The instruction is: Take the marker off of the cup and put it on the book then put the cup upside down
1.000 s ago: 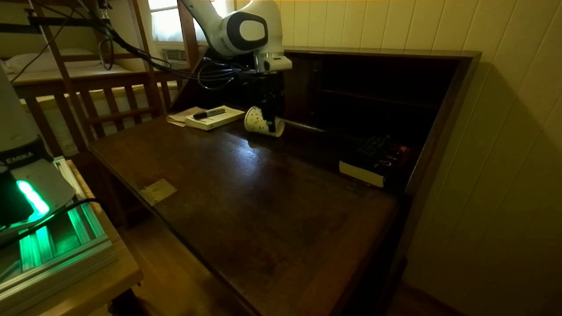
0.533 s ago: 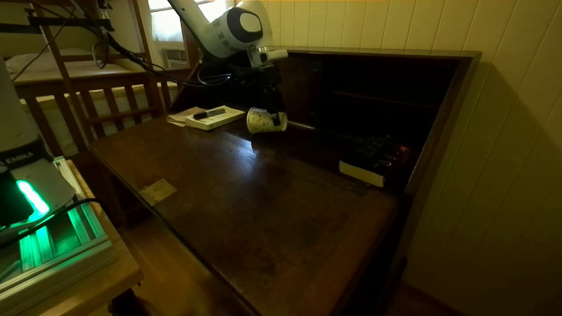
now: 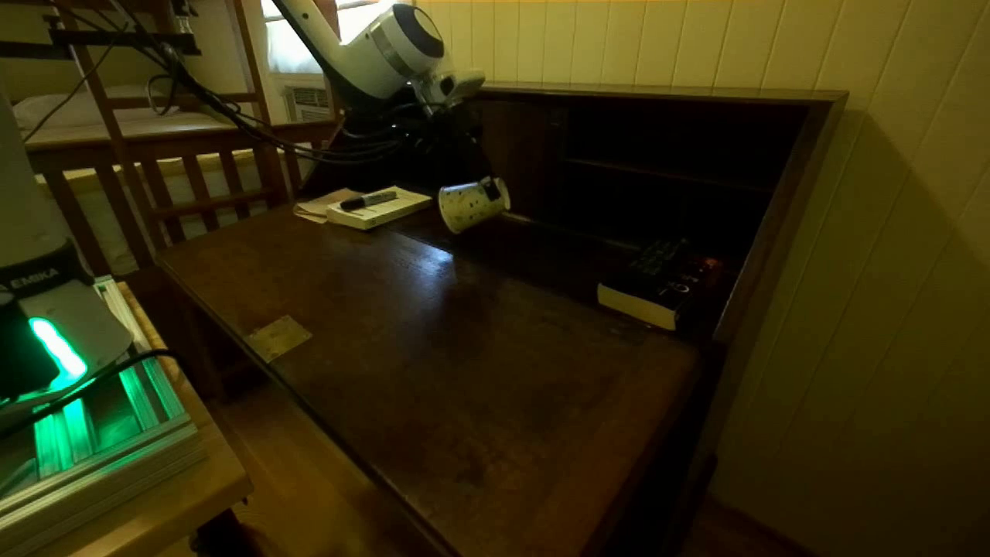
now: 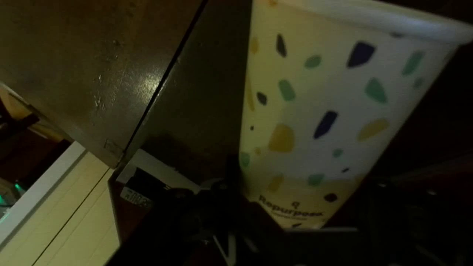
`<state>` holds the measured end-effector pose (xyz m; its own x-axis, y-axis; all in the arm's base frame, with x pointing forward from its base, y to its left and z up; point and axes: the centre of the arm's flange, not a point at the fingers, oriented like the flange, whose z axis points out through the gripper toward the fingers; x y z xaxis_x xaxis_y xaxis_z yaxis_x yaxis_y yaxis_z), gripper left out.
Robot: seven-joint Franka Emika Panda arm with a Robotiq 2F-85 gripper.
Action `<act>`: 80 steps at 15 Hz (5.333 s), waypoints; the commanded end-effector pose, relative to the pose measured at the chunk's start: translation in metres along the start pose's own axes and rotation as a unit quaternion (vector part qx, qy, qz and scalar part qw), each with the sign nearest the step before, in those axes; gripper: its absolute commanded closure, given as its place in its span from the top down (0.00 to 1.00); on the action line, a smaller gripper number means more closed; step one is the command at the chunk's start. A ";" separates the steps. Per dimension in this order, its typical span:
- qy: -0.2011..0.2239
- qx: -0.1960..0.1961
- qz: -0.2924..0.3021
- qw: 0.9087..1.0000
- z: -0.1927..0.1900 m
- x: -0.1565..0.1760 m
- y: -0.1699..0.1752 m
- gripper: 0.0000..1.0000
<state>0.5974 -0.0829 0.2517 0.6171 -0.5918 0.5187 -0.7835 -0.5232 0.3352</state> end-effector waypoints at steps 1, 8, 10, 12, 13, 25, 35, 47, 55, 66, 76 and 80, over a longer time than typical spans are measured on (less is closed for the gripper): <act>0.051 -0.025 -0.012 0.998 -0.015 -0.010 -0.001 0.59; 0.132 -0.061 -0.025 0.989 -0.026 -0.028 -0.010 0.59; 0.151 -0.069 -0.021 0.986 -0.027 -0.032 -0.012 0.59; 0.168 -0.075 -0.012 0.983 -0.027 -0.036 -0.014 0.59; 0.177 -0.077 -0.003 0.981 -0.028 -0.037 -0.014 0.58; 0.220 -0.074 0.062 0.971 -0.016 -0.054 -0.019 0.58; 0.263 -0.103 0.065 0.957 -0.004 -0.065 -0.024 0.58; 0.284 -0.128 0.070 0.948 0.009 -0.077 -0.027 0.61; 0.286 -0.135 0.070 0.946 0.015 -0.082 -0.032 0.66; 0.303 -0.139 0.076 0.940 0.013 -0.078 -0.033 0.71; 0.308 -0.101 0.114 0.939 -0.008 -0.074 -0.029 0.94; 0.305 -0.082 0.131 0.940 -0.026 -0.067 -0.023 1.00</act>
<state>0.5776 -0.0137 0.2115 0.3290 -0.1821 0.9266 -0.9264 -0.2524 0.2793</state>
